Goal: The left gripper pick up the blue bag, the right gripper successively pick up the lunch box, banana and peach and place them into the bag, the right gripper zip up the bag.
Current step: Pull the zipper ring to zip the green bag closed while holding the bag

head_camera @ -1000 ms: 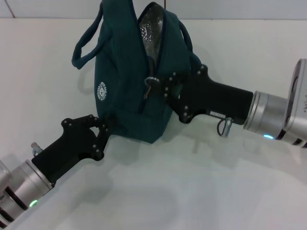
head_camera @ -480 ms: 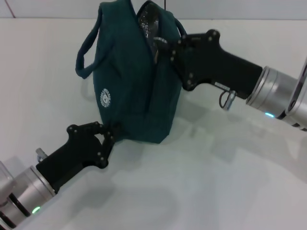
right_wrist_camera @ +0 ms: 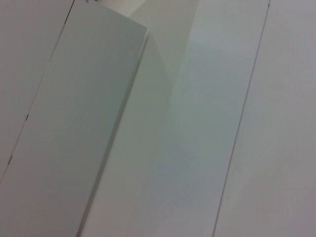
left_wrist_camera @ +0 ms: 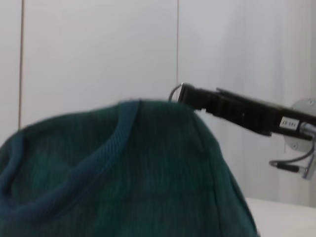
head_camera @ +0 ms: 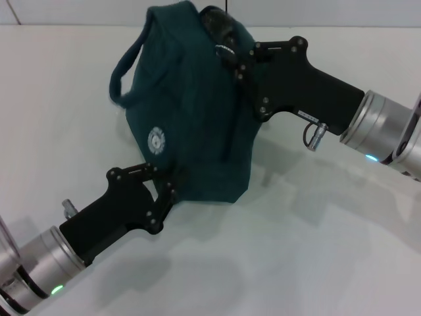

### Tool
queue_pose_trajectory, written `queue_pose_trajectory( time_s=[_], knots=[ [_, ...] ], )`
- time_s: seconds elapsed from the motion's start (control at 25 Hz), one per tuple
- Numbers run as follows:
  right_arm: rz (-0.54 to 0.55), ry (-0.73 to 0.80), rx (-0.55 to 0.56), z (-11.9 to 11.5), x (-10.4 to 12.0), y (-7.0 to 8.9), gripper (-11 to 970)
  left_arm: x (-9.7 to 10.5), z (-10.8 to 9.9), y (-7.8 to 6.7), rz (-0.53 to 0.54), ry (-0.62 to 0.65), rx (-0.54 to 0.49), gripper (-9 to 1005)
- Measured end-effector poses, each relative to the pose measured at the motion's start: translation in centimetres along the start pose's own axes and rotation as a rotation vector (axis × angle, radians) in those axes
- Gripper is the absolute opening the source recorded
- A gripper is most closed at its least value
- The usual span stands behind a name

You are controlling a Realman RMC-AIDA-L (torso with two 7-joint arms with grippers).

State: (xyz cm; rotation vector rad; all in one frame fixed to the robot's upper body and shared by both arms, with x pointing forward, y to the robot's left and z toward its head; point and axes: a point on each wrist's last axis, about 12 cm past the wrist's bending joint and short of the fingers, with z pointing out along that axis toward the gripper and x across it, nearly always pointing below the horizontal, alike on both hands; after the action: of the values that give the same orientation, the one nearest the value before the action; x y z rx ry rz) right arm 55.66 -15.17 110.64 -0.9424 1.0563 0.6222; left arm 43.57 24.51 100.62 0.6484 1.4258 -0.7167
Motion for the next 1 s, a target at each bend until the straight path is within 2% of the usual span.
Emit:
queue_pose_trajectory(
  time_s=[0.28, 0.52, 0.88, 1.0],
  knots=[
    [0.002, 0.003, -0.035, 0.2, 0.1, 0.7, 21, -0.7, 0.5, 0.2, -0.007, -0.055, 0.001, 284],
    [0.011, 0.000, -0.043, 0.4, 0.1, 0.9, 21, -2.5, 1.5, 0.4, -0.122, -0.182, 0.063, 389],
    [0.015, -0.004, -0.037, 0.5, 0.0, 0.9, 21, -3.2, 2.8, 1.1, -0.156, -0.215, 0.059, 591],
    [0.018, -0.004, -0.033, 0.4, 0.0, 0.9, 21, -3.1, 3.0, 1.6, -0.160, -0.200, 0.025, 590]
  ],
)
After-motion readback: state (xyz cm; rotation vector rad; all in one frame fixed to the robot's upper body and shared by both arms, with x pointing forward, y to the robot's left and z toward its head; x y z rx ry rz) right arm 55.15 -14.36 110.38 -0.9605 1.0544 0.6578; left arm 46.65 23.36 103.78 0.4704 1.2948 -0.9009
